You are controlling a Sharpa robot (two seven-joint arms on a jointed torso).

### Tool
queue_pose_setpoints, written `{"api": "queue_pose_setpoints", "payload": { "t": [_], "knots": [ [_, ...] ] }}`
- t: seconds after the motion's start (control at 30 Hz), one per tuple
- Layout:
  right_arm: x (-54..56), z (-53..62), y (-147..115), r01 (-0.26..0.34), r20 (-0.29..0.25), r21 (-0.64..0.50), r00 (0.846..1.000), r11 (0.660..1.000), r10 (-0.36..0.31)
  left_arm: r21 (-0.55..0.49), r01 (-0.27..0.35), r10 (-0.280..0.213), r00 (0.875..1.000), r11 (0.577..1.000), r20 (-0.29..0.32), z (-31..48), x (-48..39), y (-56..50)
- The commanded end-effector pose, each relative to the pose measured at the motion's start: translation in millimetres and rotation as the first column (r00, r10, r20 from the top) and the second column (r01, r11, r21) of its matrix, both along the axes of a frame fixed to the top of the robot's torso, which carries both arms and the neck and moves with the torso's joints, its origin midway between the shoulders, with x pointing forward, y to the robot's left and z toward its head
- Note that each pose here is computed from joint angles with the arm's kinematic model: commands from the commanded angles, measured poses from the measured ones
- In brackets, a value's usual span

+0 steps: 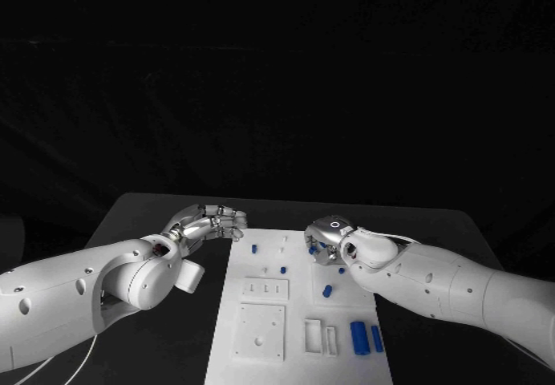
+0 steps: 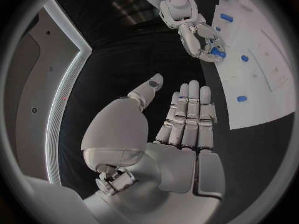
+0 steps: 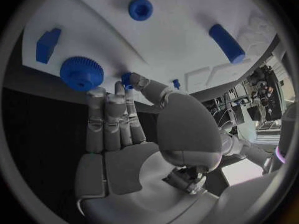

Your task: Assemble the parts on the task board

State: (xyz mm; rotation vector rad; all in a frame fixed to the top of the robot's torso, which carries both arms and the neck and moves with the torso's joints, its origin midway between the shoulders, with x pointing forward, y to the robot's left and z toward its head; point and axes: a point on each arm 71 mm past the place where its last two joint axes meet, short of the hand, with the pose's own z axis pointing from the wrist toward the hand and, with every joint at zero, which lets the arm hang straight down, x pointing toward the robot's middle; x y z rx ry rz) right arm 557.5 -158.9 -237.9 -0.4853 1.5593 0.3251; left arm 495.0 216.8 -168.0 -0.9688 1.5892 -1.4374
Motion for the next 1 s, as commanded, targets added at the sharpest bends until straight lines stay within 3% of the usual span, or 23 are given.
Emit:
{"api": "queue_pose_setpoints", "payload": {
  "t": [0.03,0.4,0.73,1.0],
  "knots": [
    [-0.6,4.4,1.0,0.006,0.057,0.026,0.998,1.0,-0.008,-0.01,0.018,-0.018,1.0,1.0,-0.001,1.3,-0.4,-2.7],
    [-3.7,12.9,13.5,0.009,0.139,0.1,0.99,0.995,-0.023,-0.008,0.012,-0.012,1.0,1.0,0.001,1.3,0.2,-1.9],
    [-0.1,18.0,33.1,0.016,0.196,0.142,0.98,0.99,-0.044,-0.008,0.009,-0.009,1.0,1.0,0.005,1.3,1.5,-3.2],
    [1.6,19.2,44.8,0.006,0.206,0.151,0.978,0.989,-0.037,-0.009,0.013,-0.013,1.0,1.0,0.005,1.4,1.8,-6.1]
  ]
}}
